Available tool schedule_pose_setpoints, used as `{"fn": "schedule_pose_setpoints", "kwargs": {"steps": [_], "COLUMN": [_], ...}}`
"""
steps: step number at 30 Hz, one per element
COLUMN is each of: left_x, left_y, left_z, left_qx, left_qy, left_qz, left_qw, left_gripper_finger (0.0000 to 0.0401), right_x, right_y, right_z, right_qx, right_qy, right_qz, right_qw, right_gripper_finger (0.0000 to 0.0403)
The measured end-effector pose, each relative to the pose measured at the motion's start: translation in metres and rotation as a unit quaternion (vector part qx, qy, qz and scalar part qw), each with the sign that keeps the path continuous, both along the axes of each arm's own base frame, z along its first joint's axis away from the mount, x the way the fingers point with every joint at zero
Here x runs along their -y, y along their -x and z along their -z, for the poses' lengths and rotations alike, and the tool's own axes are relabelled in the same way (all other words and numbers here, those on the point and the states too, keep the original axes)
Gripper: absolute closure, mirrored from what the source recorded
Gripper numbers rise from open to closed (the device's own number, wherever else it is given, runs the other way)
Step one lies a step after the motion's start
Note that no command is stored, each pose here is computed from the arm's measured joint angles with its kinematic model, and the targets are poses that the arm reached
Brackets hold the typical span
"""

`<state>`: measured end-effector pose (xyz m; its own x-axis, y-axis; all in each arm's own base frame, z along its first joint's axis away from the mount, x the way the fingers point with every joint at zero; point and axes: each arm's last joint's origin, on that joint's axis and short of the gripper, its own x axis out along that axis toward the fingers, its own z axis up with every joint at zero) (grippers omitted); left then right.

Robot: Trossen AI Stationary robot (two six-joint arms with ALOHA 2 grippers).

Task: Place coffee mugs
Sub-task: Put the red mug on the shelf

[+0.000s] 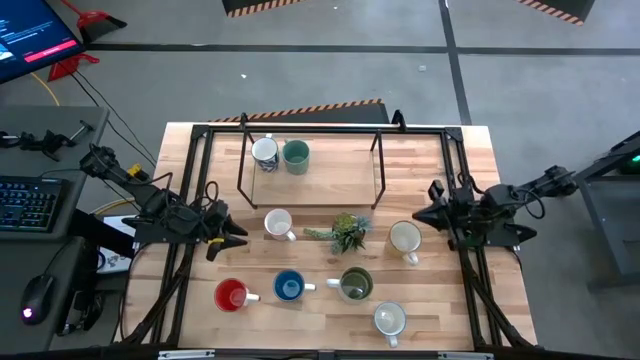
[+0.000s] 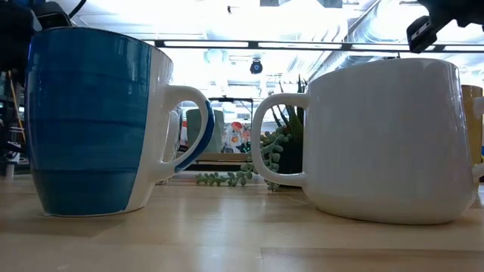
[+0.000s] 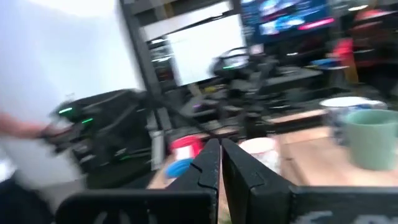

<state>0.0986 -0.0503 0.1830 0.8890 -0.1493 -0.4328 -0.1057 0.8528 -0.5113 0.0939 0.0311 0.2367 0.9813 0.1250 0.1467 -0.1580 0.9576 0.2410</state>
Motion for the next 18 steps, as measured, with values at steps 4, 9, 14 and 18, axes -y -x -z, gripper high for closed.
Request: {"fn": "schedule_pose_setpoints", "kwargs": {"steps": [4, 9, 14, 18], "left_x": [0.000, 0.003, 0.005, 0.003], "left_y": [-0.001, -0.005, -0.005, 0.001], "left_z": [-0.003, -0.016, -0.059, -0.102], "left_qx": [0.015, 0.073, 0.178, 0.215], "left_qy": [0.019, 0.057, 0.039, 0.018], "left_qz": [-0.014, -0.004, 0.039, 0.076], "left_qw": [1.000, 0.996, 0.982, 0.974], "left_gripper_finger": [0.0243, 0.0243, 0.0243, 0.0243], "right_x": [0.006, 0.008, 0.008, 0.008], "right_y": [-0.001, 0.000, -0.001, -0.001], "right_z": [0.001, 0.002, 0.002, 0.002], "right_qx": [-0.009, -0.012, -0.013, -0.013], "right_qy": [-0.020, -0.052, -0.091, -0.094], "right_qz": [0.083, 0.126, 0.119, 0.119], "right_qw": [0.996, 0.991, 0.989, 0.988], "right_gripper_finger": [0.0402, 0.0402, 0.0402, 0.0402]}}
